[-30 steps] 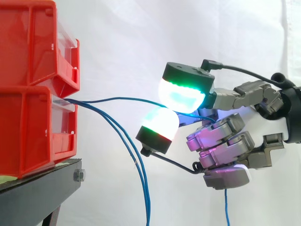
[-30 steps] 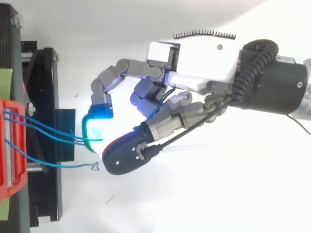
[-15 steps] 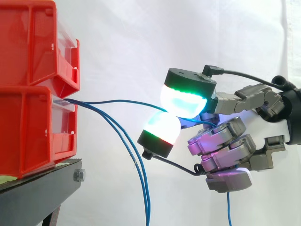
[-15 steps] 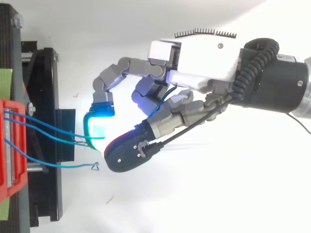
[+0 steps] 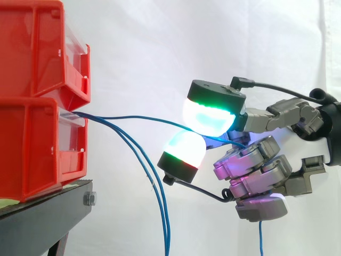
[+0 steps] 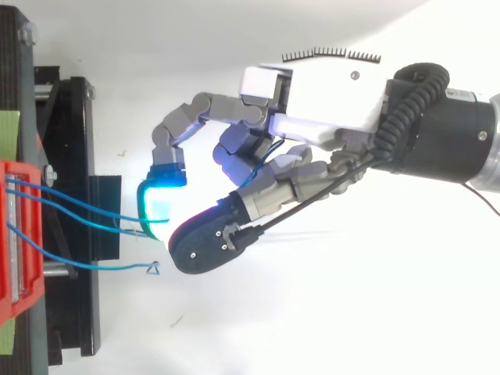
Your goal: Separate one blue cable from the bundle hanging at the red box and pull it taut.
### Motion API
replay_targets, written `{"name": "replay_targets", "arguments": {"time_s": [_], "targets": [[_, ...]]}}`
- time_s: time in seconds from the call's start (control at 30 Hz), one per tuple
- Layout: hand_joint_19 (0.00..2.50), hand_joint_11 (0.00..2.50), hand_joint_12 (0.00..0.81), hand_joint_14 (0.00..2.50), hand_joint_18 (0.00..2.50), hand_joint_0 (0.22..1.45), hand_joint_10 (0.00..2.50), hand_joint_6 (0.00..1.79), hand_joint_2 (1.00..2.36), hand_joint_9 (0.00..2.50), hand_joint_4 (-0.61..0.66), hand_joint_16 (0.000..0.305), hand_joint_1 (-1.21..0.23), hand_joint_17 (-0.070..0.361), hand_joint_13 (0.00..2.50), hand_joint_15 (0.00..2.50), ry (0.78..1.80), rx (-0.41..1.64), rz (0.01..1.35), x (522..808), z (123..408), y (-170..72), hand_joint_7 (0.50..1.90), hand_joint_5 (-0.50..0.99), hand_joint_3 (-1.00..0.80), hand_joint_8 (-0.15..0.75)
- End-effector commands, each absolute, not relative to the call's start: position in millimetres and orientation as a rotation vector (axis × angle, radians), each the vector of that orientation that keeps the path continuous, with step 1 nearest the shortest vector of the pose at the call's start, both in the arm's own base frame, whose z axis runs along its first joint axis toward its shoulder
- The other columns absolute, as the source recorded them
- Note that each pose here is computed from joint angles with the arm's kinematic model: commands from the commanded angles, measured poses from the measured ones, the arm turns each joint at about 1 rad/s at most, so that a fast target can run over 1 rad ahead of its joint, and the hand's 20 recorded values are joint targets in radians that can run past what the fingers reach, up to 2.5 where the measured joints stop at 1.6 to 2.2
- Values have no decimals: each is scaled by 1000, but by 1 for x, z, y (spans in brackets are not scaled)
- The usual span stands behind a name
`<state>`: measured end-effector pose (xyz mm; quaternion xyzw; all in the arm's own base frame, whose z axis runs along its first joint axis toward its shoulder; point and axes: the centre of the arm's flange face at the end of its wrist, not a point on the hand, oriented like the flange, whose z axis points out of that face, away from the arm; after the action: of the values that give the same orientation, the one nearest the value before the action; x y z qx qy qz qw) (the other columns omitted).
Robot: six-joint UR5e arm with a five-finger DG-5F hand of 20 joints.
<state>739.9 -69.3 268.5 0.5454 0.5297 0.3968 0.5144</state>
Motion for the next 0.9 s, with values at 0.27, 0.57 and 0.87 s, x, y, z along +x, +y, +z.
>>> {"name": "replay_targets", "arguments": {"time_s": [0.27,0.57,0.87], "targets": [[1274,1317,326,1962,1237,580,1859,882,1000,934,26,36,-597,81,1077,1438,1273,1310,954,740,269,-69,999,-184,-500,279],[1274,1285,333,1979,1242,559,1873,876,1000,936,23,37,-594,83,1081,1407,1271,1309,955,740,270,-69,1005,-179,-500,286],[1252,1337,325,1913,1224,649,1834,874,1000,930,14,36,-757,81,1083,1469,1272,1308,954,740,270,-69,1053,-179,-500,273]]}}
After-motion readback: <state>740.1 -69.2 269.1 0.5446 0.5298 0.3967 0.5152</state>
